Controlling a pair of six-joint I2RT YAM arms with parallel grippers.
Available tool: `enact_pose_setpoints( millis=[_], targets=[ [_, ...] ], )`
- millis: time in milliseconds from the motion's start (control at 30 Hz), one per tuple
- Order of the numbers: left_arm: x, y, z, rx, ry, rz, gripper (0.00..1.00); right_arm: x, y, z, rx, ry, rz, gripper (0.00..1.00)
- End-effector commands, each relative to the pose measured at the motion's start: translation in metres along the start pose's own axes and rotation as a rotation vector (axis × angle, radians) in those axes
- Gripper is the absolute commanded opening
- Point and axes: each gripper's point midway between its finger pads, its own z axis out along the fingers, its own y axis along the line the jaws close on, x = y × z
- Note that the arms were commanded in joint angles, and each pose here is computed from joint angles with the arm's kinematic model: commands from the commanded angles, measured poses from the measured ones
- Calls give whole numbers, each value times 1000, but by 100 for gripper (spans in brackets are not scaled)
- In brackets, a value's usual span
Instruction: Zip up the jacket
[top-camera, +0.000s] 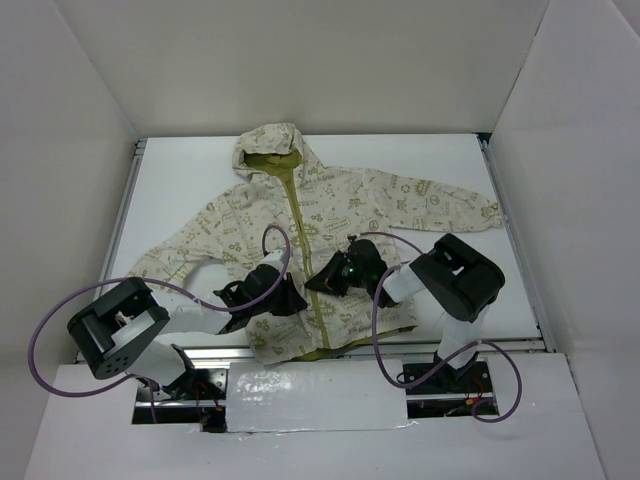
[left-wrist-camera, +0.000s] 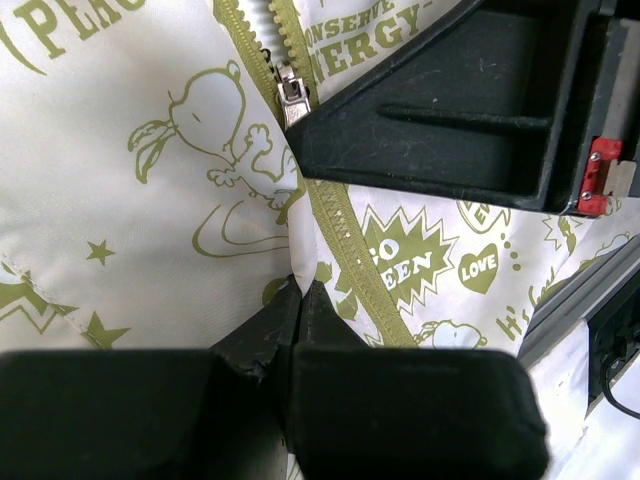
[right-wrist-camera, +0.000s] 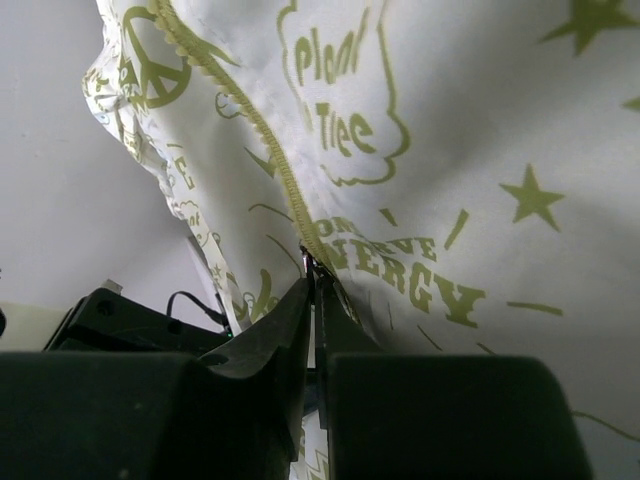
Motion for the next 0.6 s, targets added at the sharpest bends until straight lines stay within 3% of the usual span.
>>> enact_pose_setpoints(
  millis=[0,267,567],
  targets=[
    [-5,-7,-3,34,-15,30,0,-13,8,5,-27,-32,-3,9],
    [-5,-6,-2,28,-12,38,0,-21,11,4,-36,-38,13,0],
    [-5,-6,-3,27,-11,47,0,-37,31,-2,-108,-78,-14,0]
  ],
)
